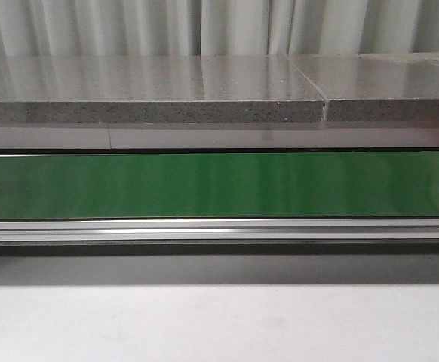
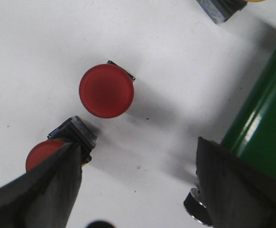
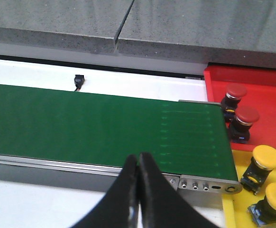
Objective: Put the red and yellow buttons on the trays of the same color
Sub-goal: 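Grasp a red push-button from the cluster with the left gripper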
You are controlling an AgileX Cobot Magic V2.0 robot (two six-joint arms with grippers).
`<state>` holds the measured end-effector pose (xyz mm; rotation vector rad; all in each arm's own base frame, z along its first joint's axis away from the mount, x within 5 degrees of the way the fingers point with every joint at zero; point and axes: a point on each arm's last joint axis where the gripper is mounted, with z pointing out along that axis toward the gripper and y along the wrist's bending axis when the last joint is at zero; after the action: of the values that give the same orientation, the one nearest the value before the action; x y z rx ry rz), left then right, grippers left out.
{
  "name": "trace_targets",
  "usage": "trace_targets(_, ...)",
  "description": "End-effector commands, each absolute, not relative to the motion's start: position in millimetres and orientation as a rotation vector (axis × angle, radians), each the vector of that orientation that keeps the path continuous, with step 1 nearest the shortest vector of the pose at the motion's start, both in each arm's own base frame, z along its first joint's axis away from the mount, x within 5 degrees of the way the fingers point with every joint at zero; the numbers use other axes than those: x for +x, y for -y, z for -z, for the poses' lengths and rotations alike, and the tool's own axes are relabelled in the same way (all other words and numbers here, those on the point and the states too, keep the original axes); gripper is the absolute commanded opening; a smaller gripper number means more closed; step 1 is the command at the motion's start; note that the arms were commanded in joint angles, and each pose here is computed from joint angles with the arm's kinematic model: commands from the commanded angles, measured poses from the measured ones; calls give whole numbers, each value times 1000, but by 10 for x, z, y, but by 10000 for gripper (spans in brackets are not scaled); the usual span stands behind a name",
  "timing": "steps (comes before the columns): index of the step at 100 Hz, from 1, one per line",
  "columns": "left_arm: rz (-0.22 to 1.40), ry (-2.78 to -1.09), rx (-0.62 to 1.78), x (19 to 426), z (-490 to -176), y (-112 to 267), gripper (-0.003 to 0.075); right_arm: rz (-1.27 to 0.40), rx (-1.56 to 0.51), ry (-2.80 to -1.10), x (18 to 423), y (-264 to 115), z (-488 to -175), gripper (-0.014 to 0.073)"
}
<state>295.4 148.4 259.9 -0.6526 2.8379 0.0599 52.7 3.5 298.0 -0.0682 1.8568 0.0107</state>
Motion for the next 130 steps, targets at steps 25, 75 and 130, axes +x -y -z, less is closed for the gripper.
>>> trace_targets(25,-122,-2792,-680,3064,-2537,-1583,491,-7,-69,-1771,543,-35,-3115,-66)
trace_targets(75,-138,-2772,-710,3254,-2269,-1797,491,-7,-69,-1771,543,-35,-3115,-66)
trace_targets(130,-123,-2751,-703,3322,-2189,-1811,118,-7,-69,-1771,543,-35,-3115,-66)
